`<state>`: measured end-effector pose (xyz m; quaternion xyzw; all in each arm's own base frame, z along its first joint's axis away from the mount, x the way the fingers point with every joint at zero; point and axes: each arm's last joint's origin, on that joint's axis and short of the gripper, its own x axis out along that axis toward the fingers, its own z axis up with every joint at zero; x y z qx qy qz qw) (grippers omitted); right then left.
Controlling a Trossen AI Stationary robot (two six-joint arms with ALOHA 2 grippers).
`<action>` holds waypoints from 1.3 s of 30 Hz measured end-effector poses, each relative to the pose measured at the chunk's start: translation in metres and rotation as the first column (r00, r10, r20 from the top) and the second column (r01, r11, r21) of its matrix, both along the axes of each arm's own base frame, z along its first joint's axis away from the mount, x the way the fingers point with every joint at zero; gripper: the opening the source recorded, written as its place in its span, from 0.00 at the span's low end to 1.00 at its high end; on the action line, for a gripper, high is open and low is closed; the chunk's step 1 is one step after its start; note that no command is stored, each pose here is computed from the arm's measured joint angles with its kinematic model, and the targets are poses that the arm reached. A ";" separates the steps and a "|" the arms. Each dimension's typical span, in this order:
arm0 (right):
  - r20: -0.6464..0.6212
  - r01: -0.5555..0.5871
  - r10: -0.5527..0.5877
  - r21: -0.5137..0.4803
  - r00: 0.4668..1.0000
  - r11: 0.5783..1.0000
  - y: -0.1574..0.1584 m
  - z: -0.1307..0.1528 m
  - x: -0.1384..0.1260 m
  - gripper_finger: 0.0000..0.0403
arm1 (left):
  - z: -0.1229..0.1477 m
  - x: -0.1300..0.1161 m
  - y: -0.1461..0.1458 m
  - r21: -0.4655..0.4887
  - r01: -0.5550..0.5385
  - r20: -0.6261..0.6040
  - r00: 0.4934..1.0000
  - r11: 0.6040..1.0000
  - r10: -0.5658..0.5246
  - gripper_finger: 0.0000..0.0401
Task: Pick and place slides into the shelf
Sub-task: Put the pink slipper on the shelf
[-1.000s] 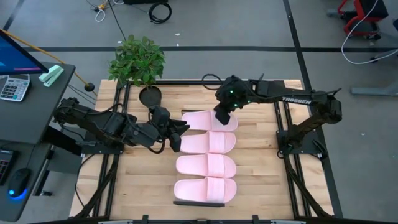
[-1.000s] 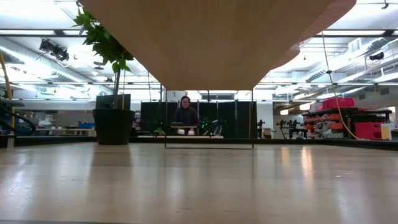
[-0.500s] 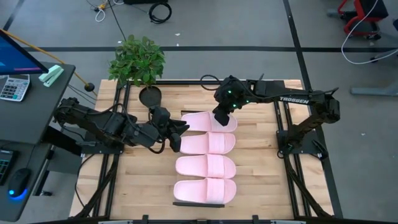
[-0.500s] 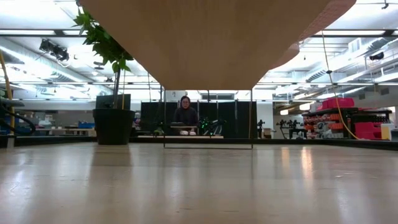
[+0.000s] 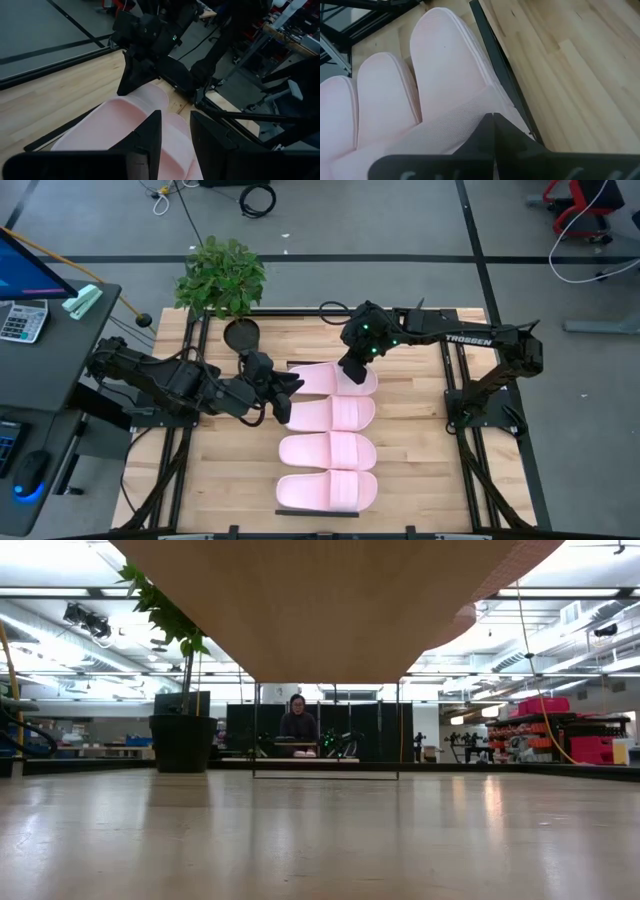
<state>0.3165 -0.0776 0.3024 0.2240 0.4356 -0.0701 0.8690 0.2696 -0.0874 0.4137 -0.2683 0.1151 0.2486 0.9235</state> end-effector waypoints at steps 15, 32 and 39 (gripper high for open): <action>-0.026 -0.020 0.019 -0.040 0.999 0.999 -0.003 -0.014 -0.001 0.00 | -0.001 0.000 0.000 0.002 -0.004 -0.005 1.000 1.000 0.004 0.27; -0.023 0.007 -0.010 -0.137 1.000 0.991 -0.005 -0.023 -0.001 0.00 | -0.001 -0.001 0.000 0.007 -0.010 -0.010 1.000 1.000 0.010 0.27; -0.025 -0.001 -0.002 -0.125 1.000 0.992 -0.005 -0.025 0.000 0.00 | -0.001 -0.001 0.001 0.007 -0.011 -0.011 1.000 1.000 0.011 0.27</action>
